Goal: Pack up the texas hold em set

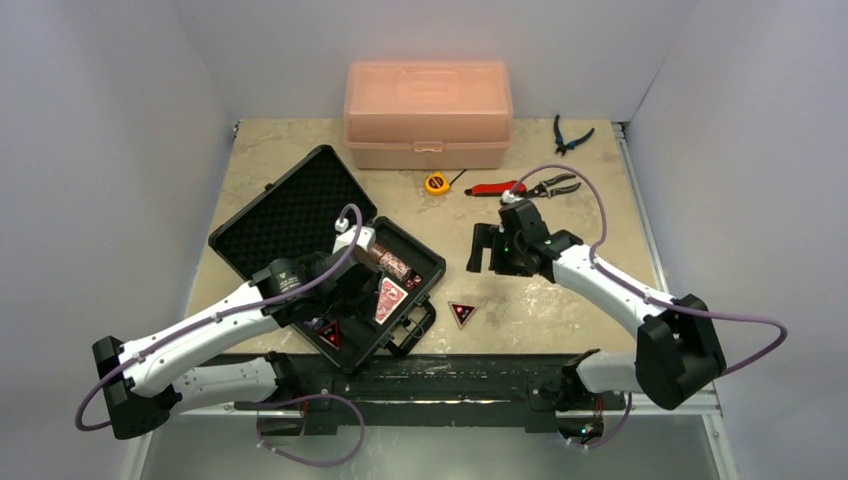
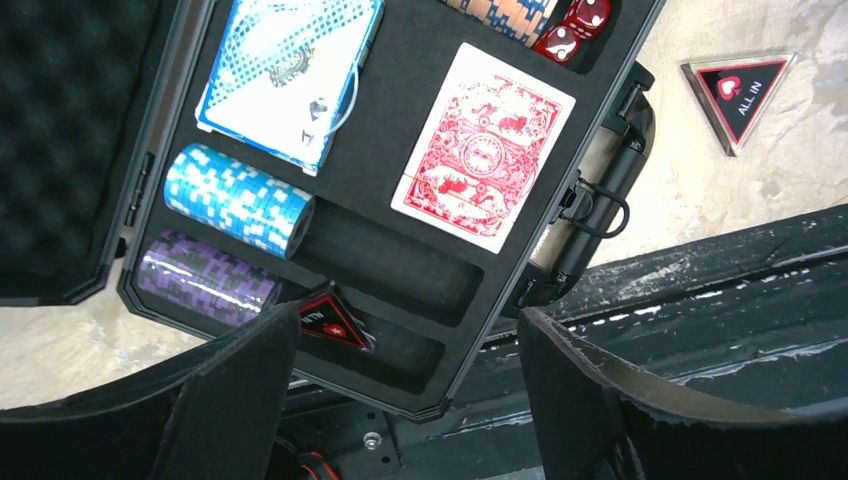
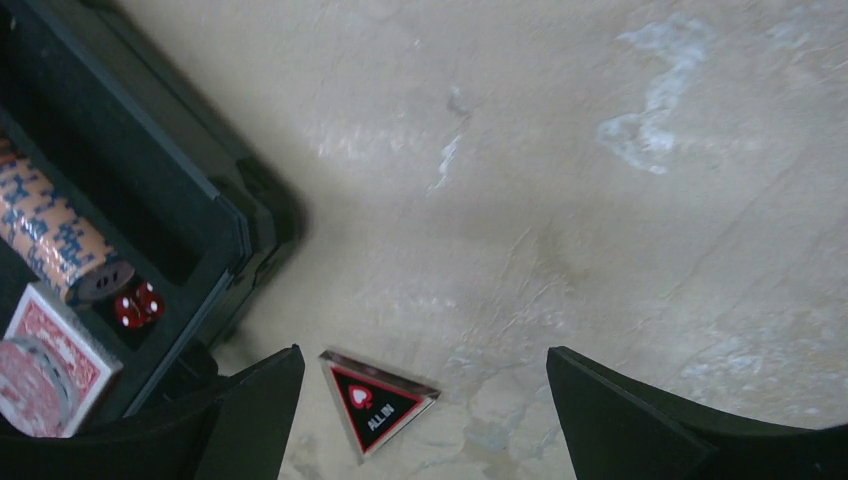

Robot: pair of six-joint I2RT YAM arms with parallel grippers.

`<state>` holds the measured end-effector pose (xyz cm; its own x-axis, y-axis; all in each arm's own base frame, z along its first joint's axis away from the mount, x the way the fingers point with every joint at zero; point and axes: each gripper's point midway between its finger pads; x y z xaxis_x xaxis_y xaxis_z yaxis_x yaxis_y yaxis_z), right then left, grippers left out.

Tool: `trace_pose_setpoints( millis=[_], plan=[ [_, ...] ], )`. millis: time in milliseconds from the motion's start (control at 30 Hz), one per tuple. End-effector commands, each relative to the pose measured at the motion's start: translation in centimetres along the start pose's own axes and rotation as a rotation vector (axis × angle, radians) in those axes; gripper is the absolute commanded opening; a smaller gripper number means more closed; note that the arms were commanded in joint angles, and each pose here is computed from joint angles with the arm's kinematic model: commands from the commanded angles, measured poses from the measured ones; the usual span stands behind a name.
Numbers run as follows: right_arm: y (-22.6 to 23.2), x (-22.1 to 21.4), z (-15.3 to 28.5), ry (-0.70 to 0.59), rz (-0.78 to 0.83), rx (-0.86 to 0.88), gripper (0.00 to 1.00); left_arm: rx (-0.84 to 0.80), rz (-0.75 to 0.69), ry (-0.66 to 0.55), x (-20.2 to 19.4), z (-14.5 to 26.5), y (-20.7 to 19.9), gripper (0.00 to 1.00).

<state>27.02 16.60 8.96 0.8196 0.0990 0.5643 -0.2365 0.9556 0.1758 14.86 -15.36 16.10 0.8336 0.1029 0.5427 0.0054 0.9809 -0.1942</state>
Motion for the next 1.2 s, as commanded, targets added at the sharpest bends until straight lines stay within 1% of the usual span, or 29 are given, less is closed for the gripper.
trace_pose_setpoints(
  millis=[0,167,367,533,633,867,933,1000,1167],
  plan=[
    [1.5,-2.7,-0.3,0.069,0.093,0.005,0.96,0.023,-0.083,-0.053,2.4,1.2,-0.1,0.8],
    [1.1,-4.2,-0.7,0.096,0.109,-0.009,0.96,0.041,-0.141,-0.088,4.2,2.2,0.2,0.8],
    [1.7,-5.2,-1.3,0.136,0.131,-0.002,0.96,0.129,-0.214,-0.153,5.9,2.5,1.7,0.79],
    [1.9,-5.8,-2.0,0.177,0.144,-0.007,0.96,0.099,-0.234,-0.166,5.5,1.6,1.5,0.79],
    [2.5,-6.2,-2.3,0.198,0.174,-0.017,0.96,0.121,-0.251,-0.157,5.2,1.1,1.9,0.78],
    [3.6,-6.1,-2.3,0.193,0.241,-0.043,0.96,0.145,-0.259,-0.151,4.8,0.9,2.5,0.75],
    [4.9,-5.9,-2.2,0.176,-0.038,-0.083,0.99,0.137,-0.253,-0.155,4.8,1.1,2.6,0.75],
    [5.1,-6.0,-2.1,0.176,-0.101,-0.112,0.99,0.131,-0.25,-0.157,4.8,1.2,2.6,0.75],
    [5.7,-6.5,-2.2,0.207,-0.18,-0.157,0.99,0.114,-0.24,-0.168,4.8,1.6,2.7,0.75]
  ],
)
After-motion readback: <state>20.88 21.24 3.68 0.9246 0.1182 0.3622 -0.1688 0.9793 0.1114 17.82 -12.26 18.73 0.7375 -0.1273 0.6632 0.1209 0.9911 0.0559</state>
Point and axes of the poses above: each gripper's point midway between its finger pads, its own z axis back along the fingers, its own y axis along the line the jaws close on, x = y × z, and after that the axes turned 15 degrees about z, right-handed
